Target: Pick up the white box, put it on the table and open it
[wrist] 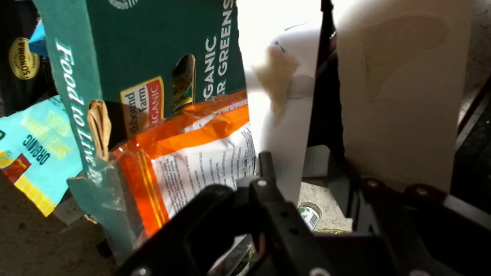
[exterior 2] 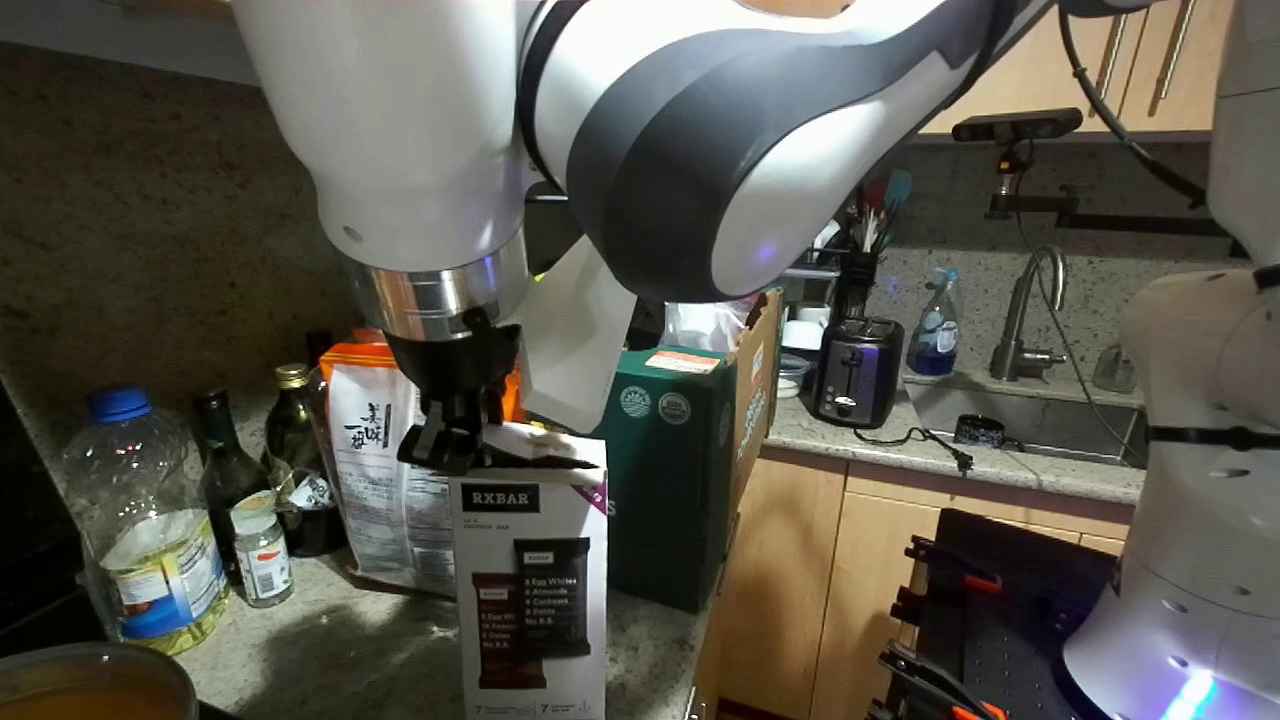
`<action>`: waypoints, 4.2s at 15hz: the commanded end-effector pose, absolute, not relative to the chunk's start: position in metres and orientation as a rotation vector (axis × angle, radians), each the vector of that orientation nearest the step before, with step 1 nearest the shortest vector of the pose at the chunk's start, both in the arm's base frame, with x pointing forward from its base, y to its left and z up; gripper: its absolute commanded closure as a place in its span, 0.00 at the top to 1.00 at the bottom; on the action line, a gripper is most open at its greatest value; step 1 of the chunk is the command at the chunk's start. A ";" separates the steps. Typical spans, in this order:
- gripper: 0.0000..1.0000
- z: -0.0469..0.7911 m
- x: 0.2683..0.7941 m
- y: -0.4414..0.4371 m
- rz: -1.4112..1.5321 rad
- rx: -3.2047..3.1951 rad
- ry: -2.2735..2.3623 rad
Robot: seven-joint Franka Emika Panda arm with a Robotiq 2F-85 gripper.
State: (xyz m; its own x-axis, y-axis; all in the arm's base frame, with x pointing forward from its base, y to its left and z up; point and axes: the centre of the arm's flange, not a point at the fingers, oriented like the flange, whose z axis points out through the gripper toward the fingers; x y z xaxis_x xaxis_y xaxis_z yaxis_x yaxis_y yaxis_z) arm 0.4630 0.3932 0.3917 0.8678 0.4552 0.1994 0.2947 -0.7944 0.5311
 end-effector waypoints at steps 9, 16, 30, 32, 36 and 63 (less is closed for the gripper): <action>0.00 0.388 0.460 0.390 0.421 2.522 0.509; 0.00 0.399 0.444 0.400 0.468 2.482 0.537; 0.00 0.419 0.456 0.391 0.469 2.519 0.566; 0.27 0.417 0.454 0.399 0.466 2.539 0.584; 0.56 0.416 0.443 0.416 0.450 2.599 0.594; 0.46 0.402 0.473 0.435 0.520 2.570 0.579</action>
